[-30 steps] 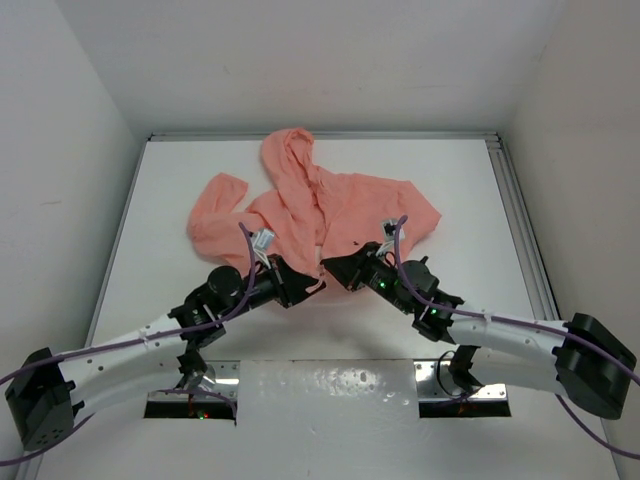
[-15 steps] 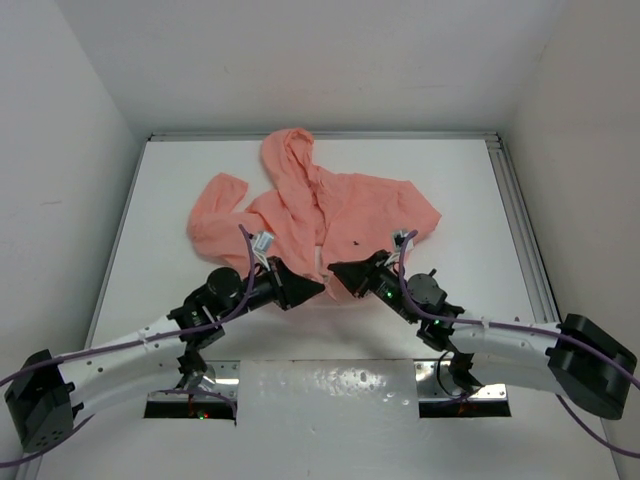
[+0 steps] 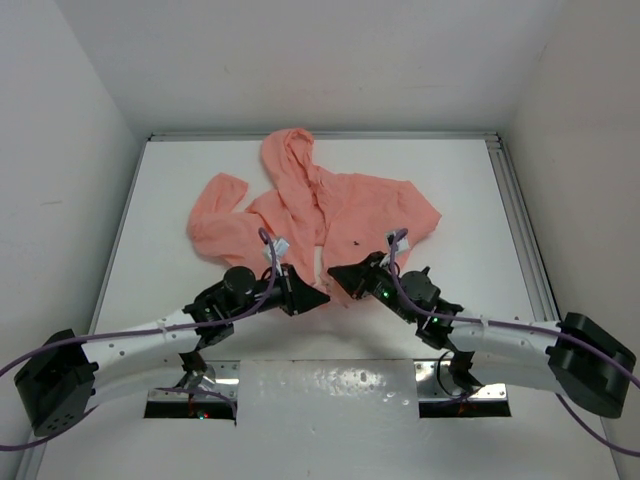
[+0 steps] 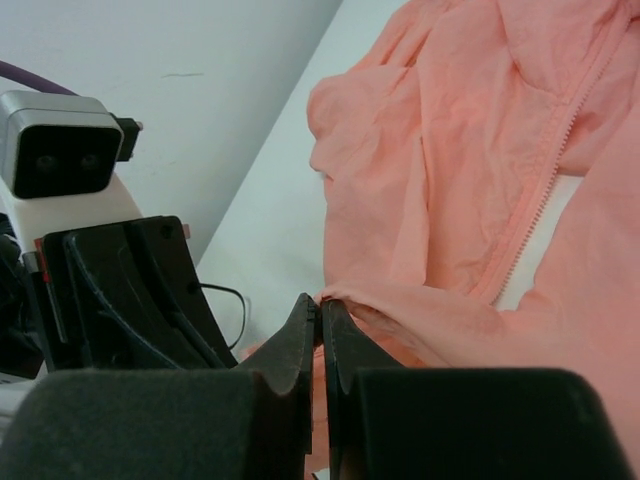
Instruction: Zip up the jacket
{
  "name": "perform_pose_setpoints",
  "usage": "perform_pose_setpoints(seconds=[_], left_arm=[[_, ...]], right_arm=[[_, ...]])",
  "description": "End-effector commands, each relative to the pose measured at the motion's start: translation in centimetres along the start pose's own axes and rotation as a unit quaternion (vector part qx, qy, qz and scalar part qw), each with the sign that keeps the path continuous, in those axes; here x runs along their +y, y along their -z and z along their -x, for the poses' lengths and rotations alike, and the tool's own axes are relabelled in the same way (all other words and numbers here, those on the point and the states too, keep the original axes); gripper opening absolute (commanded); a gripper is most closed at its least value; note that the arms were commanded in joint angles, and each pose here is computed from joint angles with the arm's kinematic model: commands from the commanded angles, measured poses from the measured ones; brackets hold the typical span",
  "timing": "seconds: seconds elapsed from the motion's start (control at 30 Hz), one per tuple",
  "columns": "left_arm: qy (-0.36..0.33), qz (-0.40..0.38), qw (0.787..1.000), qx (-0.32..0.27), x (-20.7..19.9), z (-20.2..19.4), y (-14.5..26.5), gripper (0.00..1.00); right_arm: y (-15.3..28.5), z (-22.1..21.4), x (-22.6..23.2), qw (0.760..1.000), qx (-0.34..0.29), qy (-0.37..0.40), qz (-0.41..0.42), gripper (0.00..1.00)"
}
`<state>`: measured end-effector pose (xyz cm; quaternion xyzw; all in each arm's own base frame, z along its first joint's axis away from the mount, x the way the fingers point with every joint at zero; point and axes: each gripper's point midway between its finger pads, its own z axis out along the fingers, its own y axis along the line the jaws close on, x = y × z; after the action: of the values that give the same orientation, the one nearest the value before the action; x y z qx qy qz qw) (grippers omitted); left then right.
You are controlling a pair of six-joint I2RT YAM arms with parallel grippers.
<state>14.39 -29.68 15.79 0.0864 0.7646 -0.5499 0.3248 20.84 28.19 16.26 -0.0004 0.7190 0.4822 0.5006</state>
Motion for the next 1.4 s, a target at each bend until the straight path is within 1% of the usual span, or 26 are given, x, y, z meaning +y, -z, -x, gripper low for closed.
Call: perform_pose_setpoints(seconds=[0.0,0.03,0.07,0.13,0.17,0.23,0.27,0.3,0.33,0.37,0.4,0.43,0.5,0.53,0.6,0.63,0.67,0.7,0.73,0.8,0.83,0.87,0.9,1.03,1.17,1.37], left_arm=[[-0.024,-0.038,0.998,0.044,-1.2,-1.7,0.6,0.00],[-0.030,-0.031,0.998,0.048,-1.0,-1.8,0.6,0.00],[-0.032,-0.029,0.998,0.049,-0.9,-1.9,0.7,0.00],[-0.031,-0.027,0.998,0.050,-0.7,-2.0,0.8,0.00],[-0.031,-0.027,0.998,0.052,-0.7,-2.1,0.8,0.00],[-0.034,-0.024,0.997,0.059,-0.5,-2.3,0.8,0.00],[-0.035,-0.025,0.997,0.064,-0.5,-2.4,0.8,0.00],[-0.035,-0.024,0.997,0.067,-0.4,-2.6,0.9,0.00],[-0.036,-0.024,0.997,0.069,-0.3,-2.8,0.9,0.00],[-0.035,-0.021,0.997,0.070,-0.1,-2.9,1.0,0.00],[-0.034,-0.018,0.997,0.073,0.0,-3.1,1.0,0.00],[-0.035,-0.020,0.997,0.073,0.0,-3.0,0.9,0.00],[-0.038,-0.027,0.996,0.077,-0.3,-3.1,1.0,0.00],[-0.039,-0.026,0.996,0.076,-0.3,-3.1,1.1,0.00],[-0.039,-0.024,0.996,0.072,-0.1,-3.1,1.0,0.00],[-0.038,-0.029,0.996,0.073,-0.4,-3.0,1.0,0.00],[-0.038,-0.033,0.996,0.074,-0.5,-3.1,1.0,0.00],[-0.038,-0.035,0.996,0.073,-0.6,-3.0,1.0,0.00],[-0.038,-0.035,0.996,0.073,-0.6,-3.0,1.0,0.00],[-0.038,-0.036,0.996,0.072,-0.5,-3.1,1.1,0.00],[-0.035,-0.035,0.996,0.072,-0.4,-3.2,1.1,0.00],[-0.034,-0.035,0.996,0.072,-0.5,-3.1,1.1,0.00],[-0.034,-0.035,0.996,0.072,-0.5,-3.1,1.2,0.00],[-0.035,-0.032,0.997,0.068,-0.3,-3.2,1.4,0.00],[-0.033,-0.036,0.996,0.072,-0.4,-3.3,1.3,0.00],[-0.029,-0.040,0.996,0.070,-0.6,-3.3,1.4,0.00]], right_arm=[[-0.9,3.5,0.2,0.998,-0.050,0.007,-0.030,0.00],[-0.6,3.2,0.4,0.999,-0.041,0.003,-0.027,0.05],[-0.3,2.3,-0.2,0.999,-0.022,0.004,-0.037,0.21],[0.4,1.7,0.3,1.000,0.005,-0.007,-0.029,0.39],[1.0,0.6,-0.4,0.998,0.033,-0.003,-0.044,0.58],[1.8,0.5,0.2,0.998,0.050,-0.009,-0.039,0.73],[2.5,-0.4,-0.7,0.995,0.077,-0.005,-0.062,0.78],[3.0,-0.7,-0.7,0.994,0.088,-0.005,-0.062,0.86],[3.4,-0.5,-0.3,0.994,0.089,-0.008,-0.055,0.88],[4.2,-1.6,-0.5,0.991,0.118,-0.012,-0.059,0.89],[4.5,-1.8,0.0,0.990,0.129,-0.020,-0.053,0.89],[5.0,-2.2,0.3,0.988,0.143,-0.029,-0.047,0.87],[6.1,-3.5,1.1,0.983,0.178,-0.051,-0.023,0.79],[6.4,-4.0,1.4,0.980,0.188,-0.058,-0.011,0.63],[7.2,-5.2,2.2,0.973,0.215,-0.076,0.018,0.41],[7.2,-5.2,2.8,0.972,0.218,-0.077,0.037,0.23],[7.4,-6.0,2.7,0.969,0.230,-0.079,0.044,0.17],[7.6,-6.0,3.9,0.965,0.239,-0.079,0.078,0.15],[7.7,-6.5,4.1,0.961,0.248,-0.077,0.089,0.15],[7.7,-7.6,3.6,0.956,0.273,-0.067,0.086,0.34],[7.6,-7.7,3.8,0.953,0.281,-0.064,0.089,0.55],[7.7,-7.9,4.1,0.950,0.290,-0.064,0.098,0.60],[8.0,-8.6,4.2,0.943,0.307,-0.068,0.106,0.61],[8.1,-9.2,4.1,0.939,0.318,-0.068,0.113,0.61],[7.9,-9.3,4.2,0.939,0.312,-0.074,0.120,0.60],[7.2,-10.0,4.3,0.934,0.325,-0.082,0.125,0.60]])
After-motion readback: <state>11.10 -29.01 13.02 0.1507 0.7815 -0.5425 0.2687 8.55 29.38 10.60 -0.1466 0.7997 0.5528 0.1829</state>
